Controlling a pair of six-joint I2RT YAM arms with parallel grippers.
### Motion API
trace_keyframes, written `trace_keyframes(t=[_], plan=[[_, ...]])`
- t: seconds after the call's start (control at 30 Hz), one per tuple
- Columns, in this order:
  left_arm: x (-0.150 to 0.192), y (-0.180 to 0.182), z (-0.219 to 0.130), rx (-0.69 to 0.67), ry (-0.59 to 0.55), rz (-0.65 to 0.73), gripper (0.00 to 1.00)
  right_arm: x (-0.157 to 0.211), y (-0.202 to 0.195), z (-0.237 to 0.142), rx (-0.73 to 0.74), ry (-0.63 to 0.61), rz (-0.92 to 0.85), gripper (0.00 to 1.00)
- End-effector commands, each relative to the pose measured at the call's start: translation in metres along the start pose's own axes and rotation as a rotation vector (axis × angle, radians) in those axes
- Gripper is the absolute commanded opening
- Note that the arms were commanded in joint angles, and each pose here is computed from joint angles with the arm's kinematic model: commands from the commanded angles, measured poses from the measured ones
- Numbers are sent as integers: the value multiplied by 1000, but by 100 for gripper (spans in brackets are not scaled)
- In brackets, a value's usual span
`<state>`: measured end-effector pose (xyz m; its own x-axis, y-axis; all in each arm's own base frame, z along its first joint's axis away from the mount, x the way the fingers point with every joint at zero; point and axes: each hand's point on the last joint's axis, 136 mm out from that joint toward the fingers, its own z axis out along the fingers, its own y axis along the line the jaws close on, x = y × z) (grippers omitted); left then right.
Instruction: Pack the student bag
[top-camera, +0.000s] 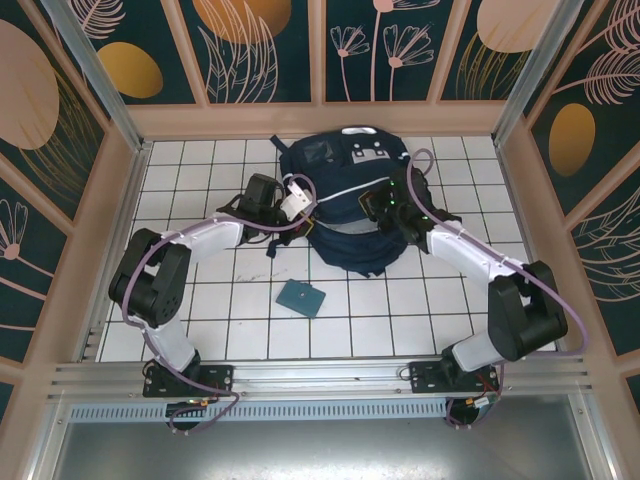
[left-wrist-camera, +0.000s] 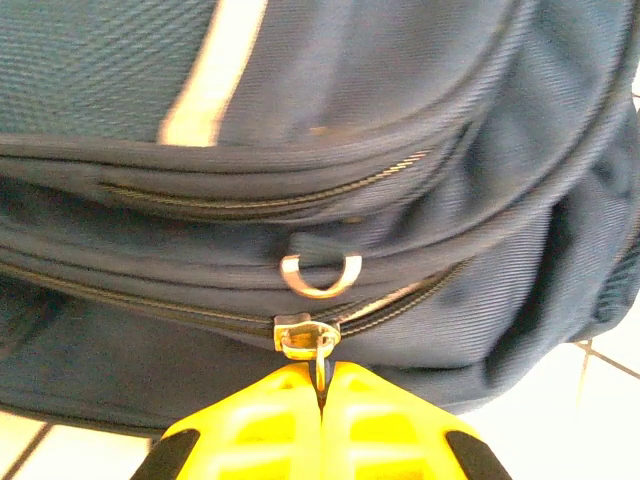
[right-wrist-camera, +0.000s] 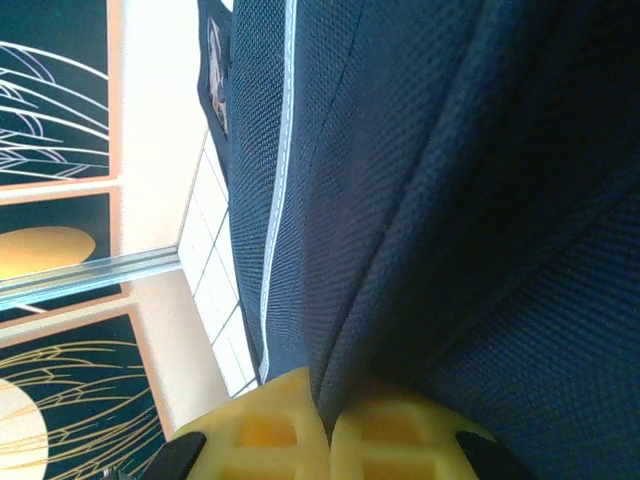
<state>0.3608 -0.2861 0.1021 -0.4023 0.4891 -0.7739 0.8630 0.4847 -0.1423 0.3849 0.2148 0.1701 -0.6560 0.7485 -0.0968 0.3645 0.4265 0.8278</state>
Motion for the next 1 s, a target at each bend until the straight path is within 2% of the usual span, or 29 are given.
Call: trace_keyframes(t=[0.0, 0.23, 0.4, 0.5, 0.53, 0.6, 0.63, 0.7, 0.77, 0.87, 0.97], plan=[[-6, -35, -11, 69, -16, -46, 0, -27, 44, 5, -139, -138, -16, 0], [-33, -64, 3, 115, -96, -159, 0, 0, 42, 24, -140, -62, -19, 0], [-66, -83, 13, 119, -172, -232, 0, 26, 29, 22, -133, 23, -16, 0], [-72, -85, 22, 116, -205, -297, 0, 36, 19, 14, -115, 68, -36, 0], [-73, -85, 23, 121, -218, -325, 0, 35, 14, 9, -104, 65, -53, 1], [-73, -83, 25, 122, -219, -371, 4, 31, 8, -4, -84, 52, -88, 14], [-70, -83, 27, 128, -207, -390, 9, 28, 5, -12, -77, 44, -108, 23], [-62, -82, 30, 124, -179, -440, 26, 23, -1, -27, -60, 36, -151, 40], [-56, -82, 27, 111, -162, -462, 52, 20, -5, -41, -39, 35, -217, 51], [-65, -79, 5, 70, -211, -474, 71, 21, -13, -55, 14, 33, -328, 56], [-52, -69, -14, 4, -218, -531, 79, 21, -29, -61, 104, 12, -436, 56]])
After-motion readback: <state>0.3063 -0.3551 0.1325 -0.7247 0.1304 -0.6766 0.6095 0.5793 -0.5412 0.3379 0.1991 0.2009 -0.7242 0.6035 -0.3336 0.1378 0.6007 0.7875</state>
